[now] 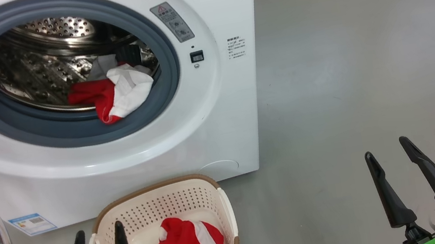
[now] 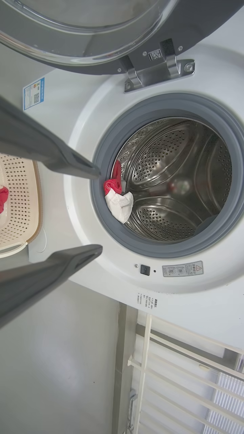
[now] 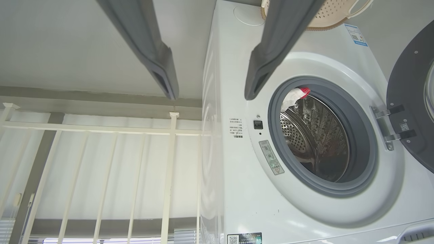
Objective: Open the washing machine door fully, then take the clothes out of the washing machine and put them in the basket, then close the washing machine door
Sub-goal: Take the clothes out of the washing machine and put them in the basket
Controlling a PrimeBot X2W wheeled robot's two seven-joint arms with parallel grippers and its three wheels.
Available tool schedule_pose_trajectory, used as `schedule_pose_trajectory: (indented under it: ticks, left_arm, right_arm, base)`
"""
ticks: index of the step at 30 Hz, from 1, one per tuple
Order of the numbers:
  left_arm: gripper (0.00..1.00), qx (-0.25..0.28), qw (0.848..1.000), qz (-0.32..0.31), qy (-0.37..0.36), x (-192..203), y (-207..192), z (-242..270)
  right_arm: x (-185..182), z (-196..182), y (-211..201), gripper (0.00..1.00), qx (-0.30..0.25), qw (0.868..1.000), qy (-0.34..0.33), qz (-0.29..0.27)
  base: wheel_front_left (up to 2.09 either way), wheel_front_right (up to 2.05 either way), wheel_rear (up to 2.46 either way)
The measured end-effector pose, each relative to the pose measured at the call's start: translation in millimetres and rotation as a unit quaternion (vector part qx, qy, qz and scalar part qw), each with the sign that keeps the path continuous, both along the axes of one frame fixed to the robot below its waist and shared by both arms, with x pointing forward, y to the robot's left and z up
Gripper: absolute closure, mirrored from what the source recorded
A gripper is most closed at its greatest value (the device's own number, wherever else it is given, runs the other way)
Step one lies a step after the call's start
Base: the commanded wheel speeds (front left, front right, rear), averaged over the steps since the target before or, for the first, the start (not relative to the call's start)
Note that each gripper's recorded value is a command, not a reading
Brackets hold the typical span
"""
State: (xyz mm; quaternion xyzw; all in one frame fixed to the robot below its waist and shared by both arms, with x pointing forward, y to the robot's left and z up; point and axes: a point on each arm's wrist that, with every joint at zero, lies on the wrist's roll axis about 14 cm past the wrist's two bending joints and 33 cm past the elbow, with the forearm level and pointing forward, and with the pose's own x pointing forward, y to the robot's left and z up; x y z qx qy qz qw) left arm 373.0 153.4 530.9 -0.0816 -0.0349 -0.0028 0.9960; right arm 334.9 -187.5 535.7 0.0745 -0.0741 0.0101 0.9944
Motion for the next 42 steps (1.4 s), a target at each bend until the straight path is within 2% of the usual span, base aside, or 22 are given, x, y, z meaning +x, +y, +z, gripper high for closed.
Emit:
schedule_pose_trajectory:
  ticks: [26, 42]
  left_arm:
    - [0.00, -0.006, 1.000, -0.007, -0.010, -0.9, -5.2, 3.8]
    - [0.00, -0.007, 1.000, -0.013, 0.011, 12.2, -8.1, -11.6]
  right_arm:
    - [-6.7, 5.2, -3.8, 0.00, -0.002, 1.000, -0.003, -0.007]
    - [3.8, -13.5, -1.3, 0.00, 0.000, 1.000, 0.026, -0.003]
  base:
    - [0.00, 0.00, 0.00]
    - [0.00, 0.00, 0.00]
